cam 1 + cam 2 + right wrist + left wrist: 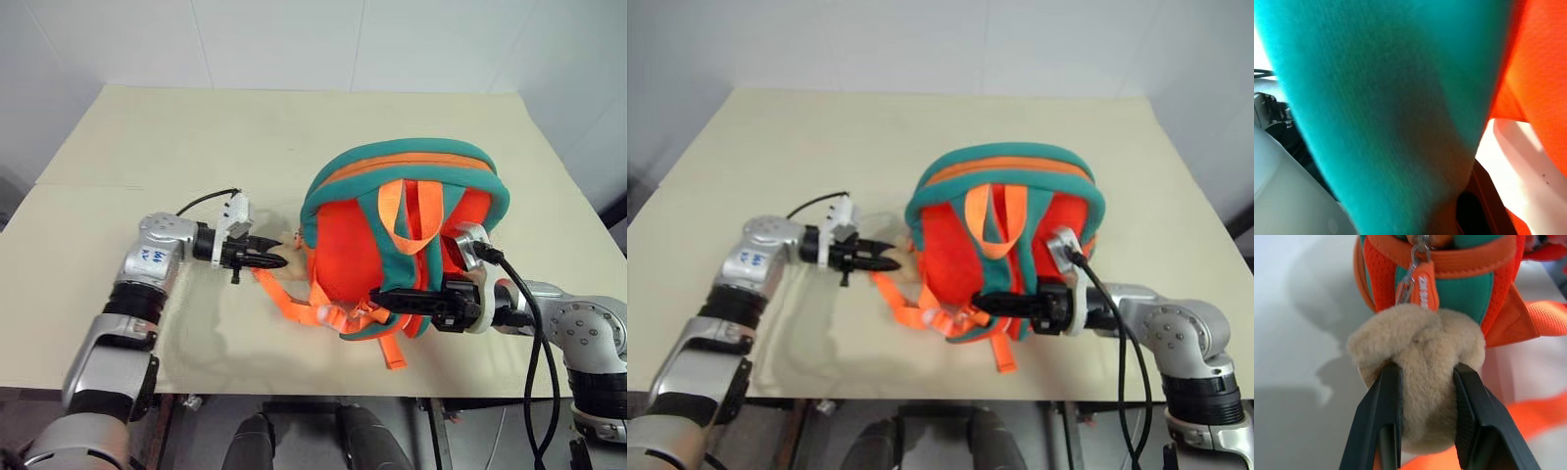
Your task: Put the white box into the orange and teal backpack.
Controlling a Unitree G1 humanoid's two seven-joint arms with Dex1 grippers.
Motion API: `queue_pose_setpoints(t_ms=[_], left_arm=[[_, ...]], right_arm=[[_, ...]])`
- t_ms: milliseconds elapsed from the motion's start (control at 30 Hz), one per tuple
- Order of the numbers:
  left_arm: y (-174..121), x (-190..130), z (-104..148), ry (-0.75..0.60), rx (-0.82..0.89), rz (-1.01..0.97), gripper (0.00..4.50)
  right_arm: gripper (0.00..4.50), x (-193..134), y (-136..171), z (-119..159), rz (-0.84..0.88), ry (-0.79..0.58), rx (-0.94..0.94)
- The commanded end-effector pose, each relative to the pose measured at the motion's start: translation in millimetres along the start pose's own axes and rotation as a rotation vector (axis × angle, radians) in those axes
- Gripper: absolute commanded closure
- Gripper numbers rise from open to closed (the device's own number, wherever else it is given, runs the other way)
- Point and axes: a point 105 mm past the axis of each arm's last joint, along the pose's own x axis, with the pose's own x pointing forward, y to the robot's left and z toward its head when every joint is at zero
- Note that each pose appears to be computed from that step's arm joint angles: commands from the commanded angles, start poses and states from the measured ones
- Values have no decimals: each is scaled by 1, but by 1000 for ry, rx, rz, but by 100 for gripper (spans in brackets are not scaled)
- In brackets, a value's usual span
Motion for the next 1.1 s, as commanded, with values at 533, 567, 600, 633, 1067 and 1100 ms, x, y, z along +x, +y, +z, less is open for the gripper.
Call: queue_pose_setpoints(t_ms=[533,567,600,633,1067,1100], left_arm=[[-51,-68,8,-124,91,213,103],[-54,-72,7,-121,92,217,72],[-58,-78,3,-107,80,214,38],[-59,-82,2,-102,86,222,11],[-56,-110,-2,-70,113,234,2],[-54,-114,0,-76,115,256,2]], right_arm=[[62,-49,-16,28,-448,-55,-607],[28,-54,-14,28,-463,-55,-612],[0,-60,-10,27,-479,-37,-615],[0,-66,-8,27,-502,-29,-619],[0,-128,3,22,-714,60,-686],[0,-131,0,22,-727,65,-699]])
